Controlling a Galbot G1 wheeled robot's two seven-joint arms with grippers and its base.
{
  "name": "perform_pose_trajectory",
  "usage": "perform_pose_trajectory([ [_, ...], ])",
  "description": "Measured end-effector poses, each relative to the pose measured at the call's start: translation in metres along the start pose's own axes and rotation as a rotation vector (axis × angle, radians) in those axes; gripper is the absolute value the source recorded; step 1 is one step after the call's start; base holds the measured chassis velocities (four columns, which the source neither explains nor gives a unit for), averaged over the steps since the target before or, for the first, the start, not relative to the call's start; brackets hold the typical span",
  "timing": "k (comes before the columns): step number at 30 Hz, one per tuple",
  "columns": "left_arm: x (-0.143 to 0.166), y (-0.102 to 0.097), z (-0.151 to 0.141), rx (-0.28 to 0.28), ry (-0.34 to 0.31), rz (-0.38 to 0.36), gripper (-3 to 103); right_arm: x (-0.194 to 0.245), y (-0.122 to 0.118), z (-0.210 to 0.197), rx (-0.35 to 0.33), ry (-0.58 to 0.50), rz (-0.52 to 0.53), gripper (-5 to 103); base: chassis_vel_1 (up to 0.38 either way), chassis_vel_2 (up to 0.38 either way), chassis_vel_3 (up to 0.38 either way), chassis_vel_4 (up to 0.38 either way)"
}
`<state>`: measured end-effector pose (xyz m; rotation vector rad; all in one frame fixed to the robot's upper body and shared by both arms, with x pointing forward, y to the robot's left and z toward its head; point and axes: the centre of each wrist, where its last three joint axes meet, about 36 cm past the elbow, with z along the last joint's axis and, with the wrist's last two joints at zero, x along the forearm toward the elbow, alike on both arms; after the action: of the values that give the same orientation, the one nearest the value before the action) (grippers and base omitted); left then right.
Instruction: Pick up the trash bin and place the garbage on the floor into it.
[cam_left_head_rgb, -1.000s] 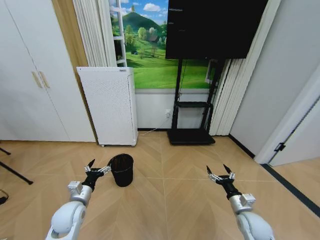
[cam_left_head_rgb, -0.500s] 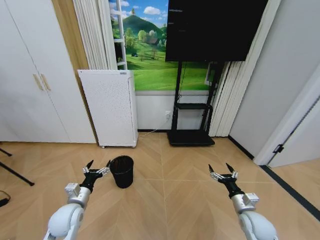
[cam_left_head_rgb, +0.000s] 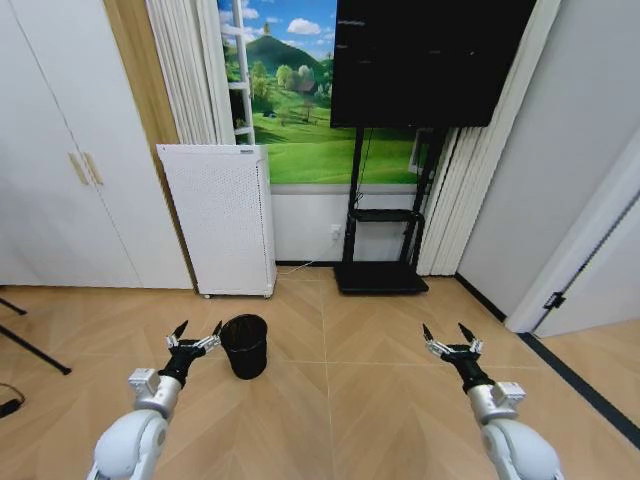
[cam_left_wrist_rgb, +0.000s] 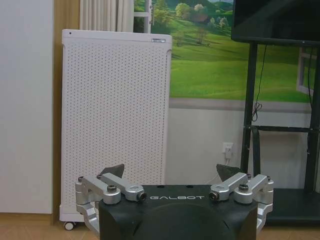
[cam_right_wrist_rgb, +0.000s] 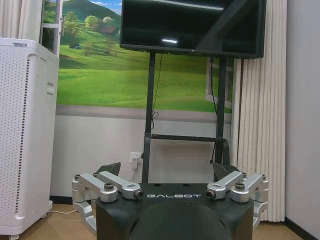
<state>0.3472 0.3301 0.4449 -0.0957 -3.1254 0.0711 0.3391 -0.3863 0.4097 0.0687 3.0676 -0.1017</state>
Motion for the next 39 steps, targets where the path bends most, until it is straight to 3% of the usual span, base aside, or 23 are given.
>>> perform_pose_trajectory([
  [10, 0.005, 0.005, -0.009, 0.02, -0.028, -0.013, 100, -0.005, -0.002, -0.012, -0.017, 0.005, 0.027, 100, 0.0, 0.0, 0.0, 0.0],
  [39, 0.014, 0.0, -0.008, 0.02, -0.007, 0.007, 100, -0.003, -0.007, -0.01, -0.031, 0.013, 0.046, 100, 0.0, 0.0, 0.0, 0.0],
])
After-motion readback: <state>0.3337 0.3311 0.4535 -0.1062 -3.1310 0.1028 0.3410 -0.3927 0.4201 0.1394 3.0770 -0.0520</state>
